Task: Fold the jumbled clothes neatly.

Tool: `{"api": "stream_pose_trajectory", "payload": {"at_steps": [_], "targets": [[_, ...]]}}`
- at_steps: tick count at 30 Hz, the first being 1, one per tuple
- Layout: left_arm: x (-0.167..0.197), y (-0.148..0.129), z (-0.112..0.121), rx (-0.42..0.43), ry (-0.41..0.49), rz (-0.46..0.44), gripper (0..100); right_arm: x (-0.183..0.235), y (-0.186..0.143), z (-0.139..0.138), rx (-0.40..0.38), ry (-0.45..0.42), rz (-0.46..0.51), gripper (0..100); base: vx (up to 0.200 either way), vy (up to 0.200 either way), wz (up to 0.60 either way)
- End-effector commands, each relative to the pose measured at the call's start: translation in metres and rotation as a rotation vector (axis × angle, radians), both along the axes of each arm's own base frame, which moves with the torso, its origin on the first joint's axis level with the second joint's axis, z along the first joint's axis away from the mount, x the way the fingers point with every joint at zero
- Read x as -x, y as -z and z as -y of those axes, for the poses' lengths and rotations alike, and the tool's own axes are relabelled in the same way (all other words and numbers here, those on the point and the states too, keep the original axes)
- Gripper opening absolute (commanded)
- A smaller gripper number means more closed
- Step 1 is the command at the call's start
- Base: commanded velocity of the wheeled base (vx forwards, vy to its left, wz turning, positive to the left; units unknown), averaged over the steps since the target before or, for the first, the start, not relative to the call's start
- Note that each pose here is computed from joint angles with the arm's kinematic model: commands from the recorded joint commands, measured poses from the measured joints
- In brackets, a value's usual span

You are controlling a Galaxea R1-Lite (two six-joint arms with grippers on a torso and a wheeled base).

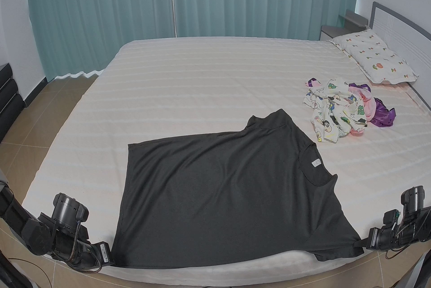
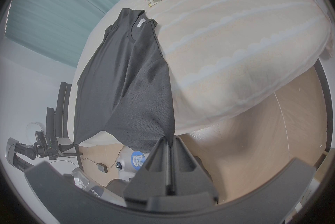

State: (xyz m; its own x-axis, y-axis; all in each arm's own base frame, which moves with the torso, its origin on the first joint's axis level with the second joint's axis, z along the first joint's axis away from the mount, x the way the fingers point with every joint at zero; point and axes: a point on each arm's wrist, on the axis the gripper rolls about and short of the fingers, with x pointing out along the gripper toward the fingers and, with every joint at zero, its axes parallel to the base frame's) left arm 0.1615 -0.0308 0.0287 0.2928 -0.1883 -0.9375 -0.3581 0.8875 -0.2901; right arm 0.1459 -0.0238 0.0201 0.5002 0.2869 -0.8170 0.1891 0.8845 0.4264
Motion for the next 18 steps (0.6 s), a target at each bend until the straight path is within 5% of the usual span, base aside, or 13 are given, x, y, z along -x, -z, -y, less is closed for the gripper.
{"api": "stream_pose_trajectory", "payload": {"at_steps": [1,9,18], "targets": [[0.007,0.002,0.001,-0.016,0.043,-0.02,0,0.009,0.003,0.003,0.017,-0.015,-0.033,0,0.0,0.0,0.0],[0.013,0.003,0.003,-0.018,0.063,-0.034,0,0.013,-0.003,0.008,0.026,-0.021,0.009,0,0.0,0.0,0.0],[0.021,0.007,0.006,-0.052,0.103,-0.063,0,0.022,0.002,0.004,0.039,-0.11,-0.067,0,0.0,0.0,0.0]]}}
